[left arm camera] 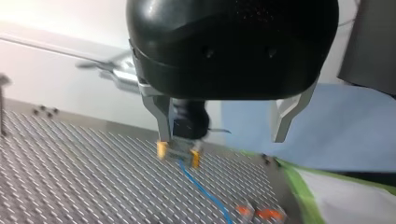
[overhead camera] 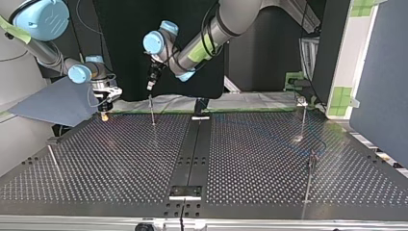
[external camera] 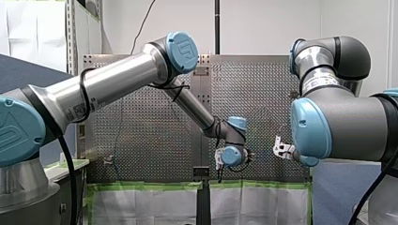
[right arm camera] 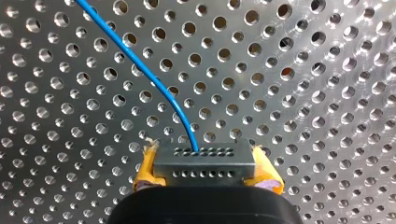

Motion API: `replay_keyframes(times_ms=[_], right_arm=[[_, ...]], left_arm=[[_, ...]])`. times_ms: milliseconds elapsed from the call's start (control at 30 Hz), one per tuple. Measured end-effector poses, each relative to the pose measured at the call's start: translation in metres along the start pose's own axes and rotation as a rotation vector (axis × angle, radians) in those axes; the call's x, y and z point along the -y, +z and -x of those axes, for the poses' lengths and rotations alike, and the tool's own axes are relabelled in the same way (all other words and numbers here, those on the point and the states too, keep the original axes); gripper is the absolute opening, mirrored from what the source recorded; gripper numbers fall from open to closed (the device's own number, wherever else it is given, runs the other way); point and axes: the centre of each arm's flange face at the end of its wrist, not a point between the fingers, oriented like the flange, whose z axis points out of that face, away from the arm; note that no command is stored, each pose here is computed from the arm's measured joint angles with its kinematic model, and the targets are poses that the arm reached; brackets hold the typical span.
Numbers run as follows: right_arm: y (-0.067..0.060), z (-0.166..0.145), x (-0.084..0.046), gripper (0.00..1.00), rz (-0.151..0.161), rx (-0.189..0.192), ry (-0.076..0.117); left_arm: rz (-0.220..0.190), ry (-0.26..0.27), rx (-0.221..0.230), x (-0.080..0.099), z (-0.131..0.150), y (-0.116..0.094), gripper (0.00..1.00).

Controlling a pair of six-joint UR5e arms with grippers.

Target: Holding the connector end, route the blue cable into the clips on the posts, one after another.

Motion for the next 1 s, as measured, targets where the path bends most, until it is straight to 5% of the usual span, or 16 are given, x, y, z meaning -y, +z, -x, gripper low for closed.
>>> replay_keyframes(times_ms=[333, 533, 1000], right_arm=[[0.000, 0.001, 0.001, 0.00, -0.004, 0.002, 0.000], [0.000, 0.001, 0.001, 0.00, -0.008, 0.004, 0.001], [0.000, 0.001, 0.001, 0.00, -0.012, 0.005, 0.001]], left_arm=[[-0.043, -0.084, 0.084, 0.018, 0.036, -0.028, 0.98], [-0.024, -0.128, 0.132, 0.015, 0.059, -0.041, 0.98], [0.033, -0.176, 0.091, -0.019, 0.091, -0.073, 0.98]])
